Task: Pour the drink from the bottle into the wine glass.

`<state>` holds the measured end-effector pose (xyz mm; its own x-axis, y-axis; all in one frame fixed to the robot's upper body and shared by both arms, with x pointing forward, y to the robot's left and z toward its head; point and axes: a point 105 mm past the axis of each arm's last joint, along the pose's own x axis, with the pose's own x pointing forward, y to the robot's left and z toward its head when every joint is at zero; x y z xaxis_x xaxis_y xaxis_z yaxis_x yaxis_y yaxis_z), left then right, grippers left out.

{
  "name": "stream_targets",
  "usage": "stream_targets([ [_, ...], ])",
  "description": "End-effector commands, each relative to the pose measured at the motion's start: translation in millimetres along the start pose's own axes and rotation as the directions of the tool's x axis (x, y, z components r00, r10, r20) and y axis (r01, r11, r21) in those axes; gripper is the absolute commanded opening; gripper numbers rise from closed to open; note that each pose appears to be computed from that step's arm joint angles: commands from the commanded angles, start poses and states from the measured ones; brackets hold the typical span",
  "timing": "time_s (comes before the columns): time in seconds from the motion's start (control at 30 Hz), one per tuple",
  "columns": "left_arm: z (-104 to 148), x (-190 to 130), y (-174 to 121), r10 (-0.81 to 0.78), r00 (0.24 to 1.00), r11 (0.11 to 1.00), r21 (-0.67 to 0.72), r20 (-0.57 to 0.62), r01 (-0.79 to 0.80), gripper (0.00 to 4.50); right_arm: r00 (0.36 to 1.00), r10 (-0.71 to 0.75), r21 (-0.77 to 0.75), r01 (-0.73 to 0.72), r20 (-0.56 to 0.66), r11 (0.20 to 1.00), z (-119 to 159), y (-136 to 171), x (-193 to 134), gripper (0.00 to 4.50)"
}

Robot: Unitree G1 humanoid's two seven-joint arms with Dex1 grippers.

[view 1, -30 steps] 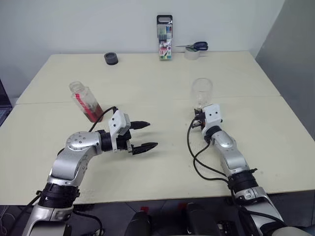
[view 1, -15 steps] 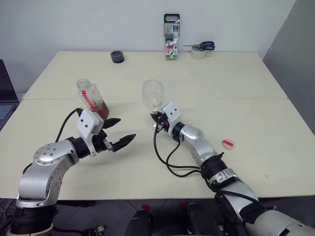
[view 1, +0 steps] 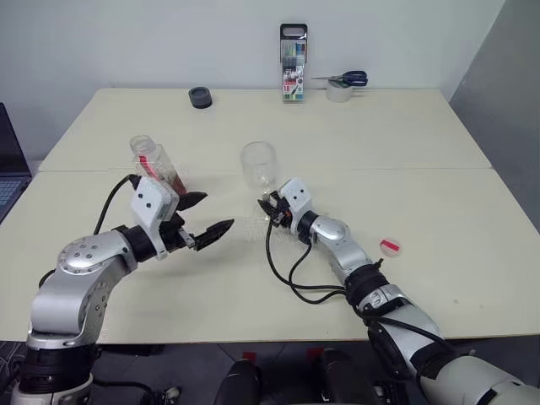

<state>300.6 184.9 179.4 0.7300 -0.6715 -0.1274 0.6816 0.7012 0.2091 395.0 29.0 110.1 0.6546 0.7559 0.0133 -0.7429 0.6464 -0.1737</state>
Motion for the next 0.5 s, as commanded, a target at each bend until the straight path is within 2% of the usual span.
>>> stream_targets([
  [0.03, 24.0, 6.3, -8.6, -0.028, 0.998, 0.999, 0.029, 0.064, 0.026, 4.50, 0.999, 0.006, -0.014, -0.005, 0.053, 1.000, 15.0, 0.2, 1.5, 3.12],
  [0.1, 29.1, 8.2, -9.9, -0.031, 0.997, 0.999, 0.026, 0.077, 0.030, 4.50, 0.998, 0.006, -0.012, -0.005, 0.058, 1.000, 15.8, 0.2, 0.6, 3.91],
  [0.17, 33.2, 10.2, -10.2, -0.029, 0.996, 0.999, 0.025, 0.088, 0.027, 4.50, 0.998, 0.006, -0.010, -0.005, 0.061, 1.000, 16.3, 0.1, -0.7, 4.47],
  [0.5, 30.6, 7.4, -2.2, 0.040, 0.994, 0.999, 0.022, 0.104, -0.043, 4.50, 0.997, 0.027, -0.034, -0.024, 0.066, 0.999, 20.4, -6.9, -26.0, 4.47],
])
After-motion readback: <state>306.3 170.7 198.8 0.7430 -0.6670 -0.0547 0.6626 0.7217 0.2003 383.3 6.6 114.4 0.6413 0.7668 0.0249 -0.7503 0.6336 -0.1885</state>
